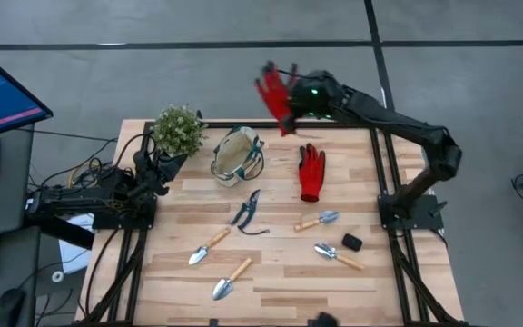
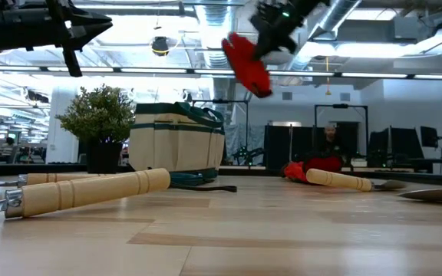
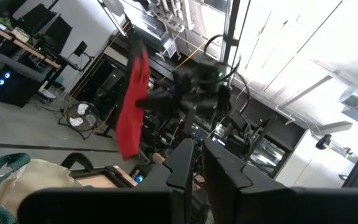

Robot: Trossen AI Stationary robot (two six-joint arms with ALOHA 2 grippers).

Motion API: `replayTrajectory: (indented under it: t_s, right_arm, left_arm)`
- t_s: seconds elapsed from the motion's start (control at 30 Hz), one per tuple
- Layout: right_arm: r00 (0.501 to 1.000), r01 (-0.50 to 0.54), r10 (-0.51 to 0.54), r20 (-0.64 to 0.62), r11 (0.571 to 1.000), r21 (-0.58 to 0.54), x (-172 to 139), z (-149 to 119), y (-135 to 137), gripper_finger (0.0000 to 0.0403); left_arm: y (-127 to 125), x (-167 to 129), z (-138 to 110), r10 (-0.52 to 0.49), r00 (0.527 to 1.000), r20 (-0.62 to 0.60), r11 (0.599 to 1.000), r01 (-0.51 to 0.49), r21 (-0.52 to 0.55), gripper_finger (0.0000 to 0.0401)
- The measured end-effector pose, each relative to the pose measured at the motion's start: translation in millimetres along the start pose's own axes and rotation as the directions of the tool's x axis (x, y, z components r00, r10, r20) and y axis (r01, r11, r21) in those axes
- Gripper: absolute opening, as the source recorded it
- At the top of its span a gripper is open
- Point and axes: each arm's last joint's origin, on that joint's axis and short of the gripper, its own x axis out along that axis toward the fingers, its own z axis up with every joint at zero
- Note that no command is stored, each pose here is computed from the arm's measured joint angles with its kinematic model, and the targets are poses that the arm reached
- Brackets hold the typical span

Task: Pick & Place Garden tools in Gardening bag
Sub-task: Put the red glove into the light brown gardening bag

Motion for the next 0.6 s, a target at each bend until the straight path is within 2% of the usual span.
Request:
replayTrajectory:
  t_s: [0.13, 0.23, 0.33, 0.53, 0.6]
  right_arm:
    - [0.991, -0.075, 0.092, 0.093, 0.982, -0.172, 24, 26, 24, 0.0001]
    - [0.965, -0.171, 0.218, 0.146, 0.944, -0.283, 42, 38, 42, 0.0001]
    - [0.934, -0.22, 0.303, 0.191, 0.905, -0.363, 59, 44, 59, 0.0]
    - [0.852, -0.324, 0.451, 0.266, 0.853, -0.408, 89, 45, 82, 0.0]
    - [0.843, -0.357, 0.48, 0.243, 0.837, -0.414, 97, 39, 88, 0.0]
  left_arm:
    - [0, 0, 0, 0.0, 1.0, 0.0, 1.0, 0.0, 0.0, 0.0034]
    - [0, 0, 0, 0.0, 1.0, 0.0, 1.0, 0.0, 0.0, 0.0034]
    - [0, 0, 0, 0.0, 1.0, 0.0, 1.0, 0.0, 0.004, 0.0034]
    - [0, 0, 0, 0.0, 1.0, 0.0, 1.0, 0.0, 0.004, 0.0034]
    - [0, 0, 0, 0.0, 1.0, 0.0, 1.0, 0.0, 0.004, 0.0034]
